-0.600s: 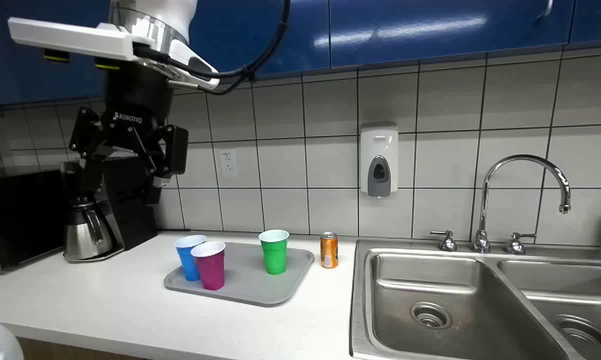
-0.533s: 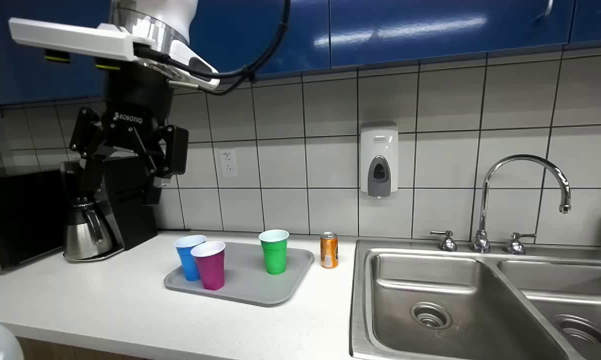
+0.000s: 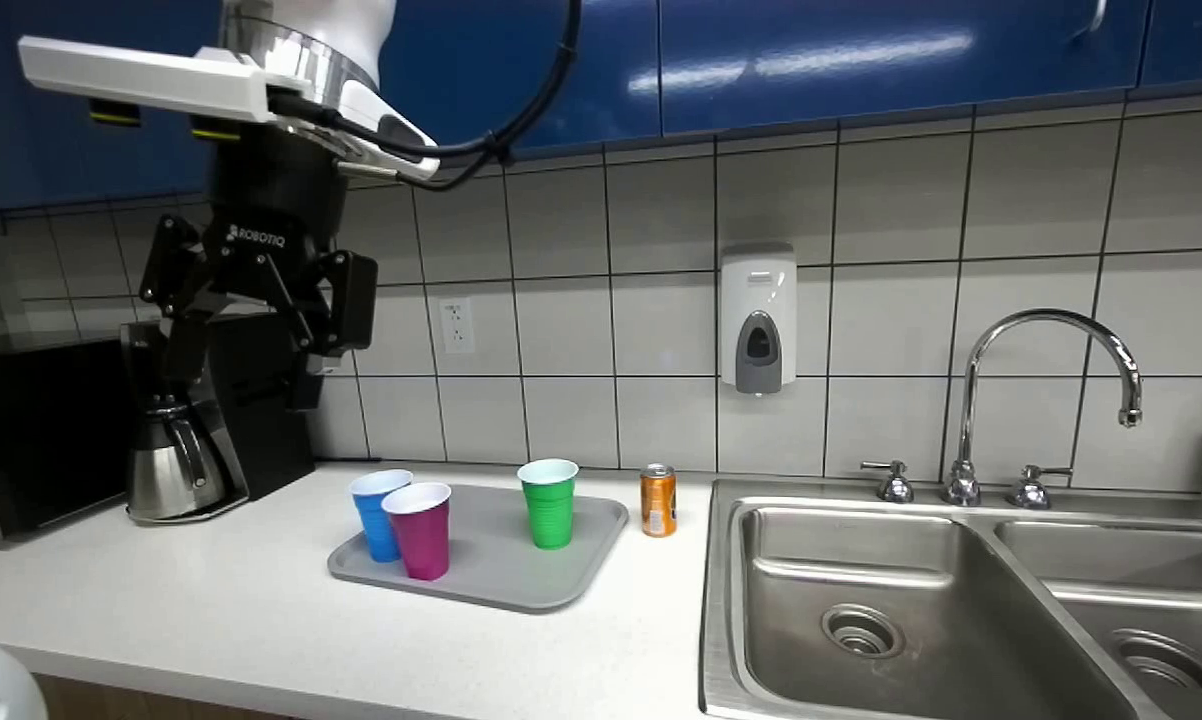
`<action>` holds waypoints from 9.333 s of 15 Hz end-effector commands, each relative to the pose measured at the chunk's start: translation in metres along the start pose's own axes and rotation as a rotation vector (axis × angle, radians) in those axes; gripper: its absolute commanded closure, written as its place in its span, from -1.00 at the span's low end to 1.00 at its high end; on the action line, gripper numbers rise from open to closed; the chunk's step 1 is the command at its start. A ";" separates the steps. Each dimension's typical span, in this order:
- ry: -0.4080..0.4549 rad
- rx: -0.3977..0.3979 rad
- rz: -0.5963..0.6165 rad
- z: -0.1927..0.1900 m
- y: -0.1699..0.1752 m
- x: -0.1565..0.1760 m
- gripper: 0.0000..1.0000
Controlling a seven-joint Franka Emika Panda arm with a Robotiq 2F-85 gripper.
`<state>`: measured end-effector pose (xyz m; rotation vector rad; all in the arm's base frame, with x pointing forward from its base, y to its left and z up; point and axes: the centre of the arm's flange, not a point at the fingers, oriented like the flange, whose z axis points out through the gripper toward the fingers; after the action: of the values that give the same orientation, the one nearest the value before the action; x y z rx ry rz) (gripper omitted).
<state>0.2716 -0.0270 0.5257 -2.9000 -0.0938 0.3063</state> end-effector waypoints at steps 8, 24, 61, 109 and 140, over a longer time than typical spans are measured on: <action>0.118 -0.023 0.073 0.013 0.017 0.019 -1.00; 0.293 -0.099 0.208 0.055 0.062 0.074 -1.00; 0.372 -0.201 0.534 0.095 0.104 0.333 -1.00; 0.385 -0.193 0.613 0.124 0.115 0.418 0.98; 0.343 -0.175 0.833 0.125 0.210 0.285 0.98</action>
<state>0.5451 -0.1718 0.3023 -2.9650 1.1557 -0.0679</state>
